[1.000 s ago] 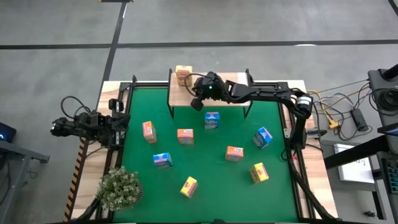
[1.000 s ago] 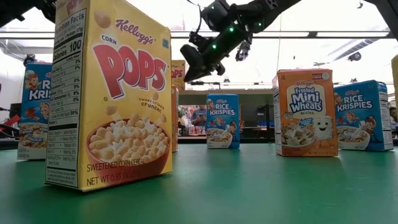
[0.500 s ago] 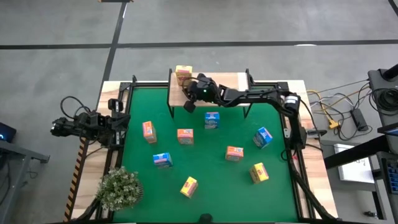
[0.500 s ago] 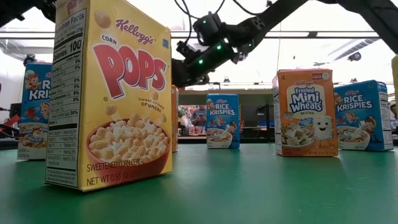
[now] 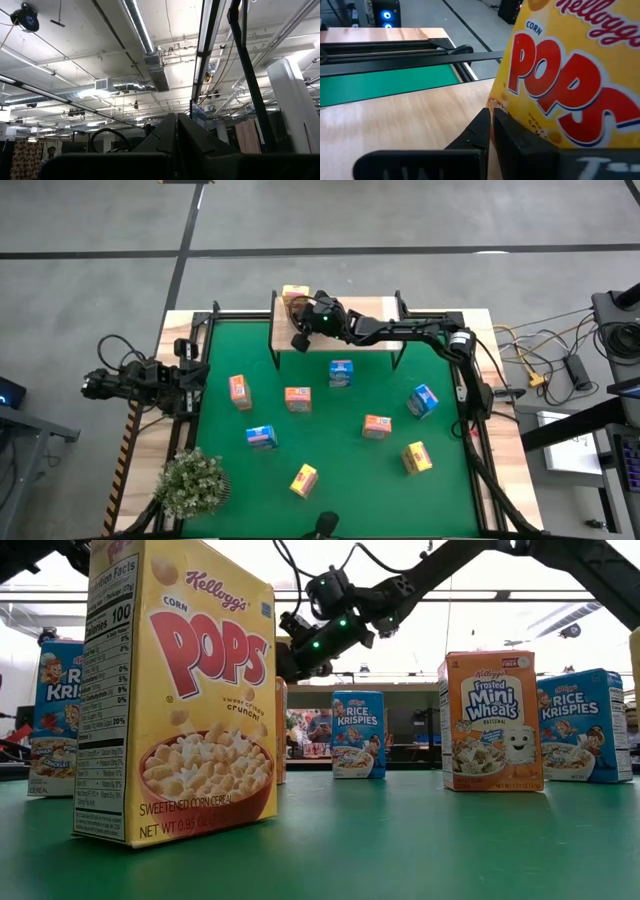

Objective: Stack cereal on shelf
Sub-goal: Put the top right yellow cereal box on the shelf

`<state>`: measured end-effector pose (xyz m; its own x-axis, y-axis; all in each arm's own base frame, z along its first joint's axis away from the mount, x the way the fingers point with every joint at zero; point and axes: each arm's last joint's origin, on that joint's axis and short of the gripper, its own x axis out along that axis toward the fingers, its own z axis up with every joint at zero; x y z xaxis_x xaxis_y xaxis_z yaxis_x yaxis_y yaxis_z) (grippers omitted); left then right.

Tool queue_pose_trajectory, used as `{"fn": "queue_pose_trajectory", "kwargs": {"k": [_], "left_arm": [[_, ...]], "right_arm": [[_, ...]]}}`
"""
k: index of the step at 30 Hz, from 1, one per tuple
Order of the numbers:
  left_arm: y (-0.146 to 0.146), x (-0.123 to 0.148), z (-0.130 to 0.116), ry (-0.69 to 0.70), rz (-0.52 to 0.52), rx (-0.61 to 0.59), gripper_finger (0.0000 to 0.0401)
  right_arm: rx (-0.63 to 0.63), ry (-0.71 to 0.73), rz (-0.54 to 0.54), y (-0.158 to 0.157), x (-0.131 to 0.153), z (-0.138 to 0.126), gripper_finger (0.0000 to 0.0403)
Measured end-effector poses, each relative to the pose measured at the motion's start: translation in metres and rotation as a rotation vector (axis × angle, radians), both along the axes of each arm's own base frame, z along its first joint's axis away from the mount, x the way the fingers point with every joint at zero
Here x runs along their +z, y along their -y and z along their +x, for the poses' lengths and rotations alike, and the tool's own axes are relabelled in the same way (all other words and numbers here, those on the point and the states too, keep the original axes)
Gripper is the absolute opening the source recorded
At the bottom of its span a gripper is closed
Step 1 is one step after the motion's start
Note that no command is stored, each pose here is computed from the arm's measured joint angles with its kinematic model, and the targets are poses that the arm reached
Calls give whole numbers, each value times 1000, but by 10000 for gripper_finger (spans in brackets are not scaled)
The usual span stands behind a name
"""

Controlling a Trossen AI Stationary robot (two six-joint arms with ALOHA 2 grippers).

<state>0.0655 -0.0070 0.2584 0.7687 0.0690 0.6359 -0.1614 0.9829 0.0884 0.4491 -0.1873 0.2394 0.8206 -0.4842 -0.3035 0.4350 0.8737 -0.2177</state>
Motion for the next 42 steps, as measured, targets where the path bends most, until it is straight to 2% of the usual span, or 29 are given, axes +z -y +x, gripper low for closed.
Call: {"fn": "queue_pose_trajectory", "kwargs": {"k": [9,20,42], "left_arm": [[0,0,0,0,0,0,0],[0,0,0,-1,0,0,0],[0,0,0,0,0,-1,0]], "right_arm": [[-12,-11,-24,9,0,-4,12],[7,-102,-77,17,-3,-9,12],[11,-232,-21,7,24,-29,12]]}}
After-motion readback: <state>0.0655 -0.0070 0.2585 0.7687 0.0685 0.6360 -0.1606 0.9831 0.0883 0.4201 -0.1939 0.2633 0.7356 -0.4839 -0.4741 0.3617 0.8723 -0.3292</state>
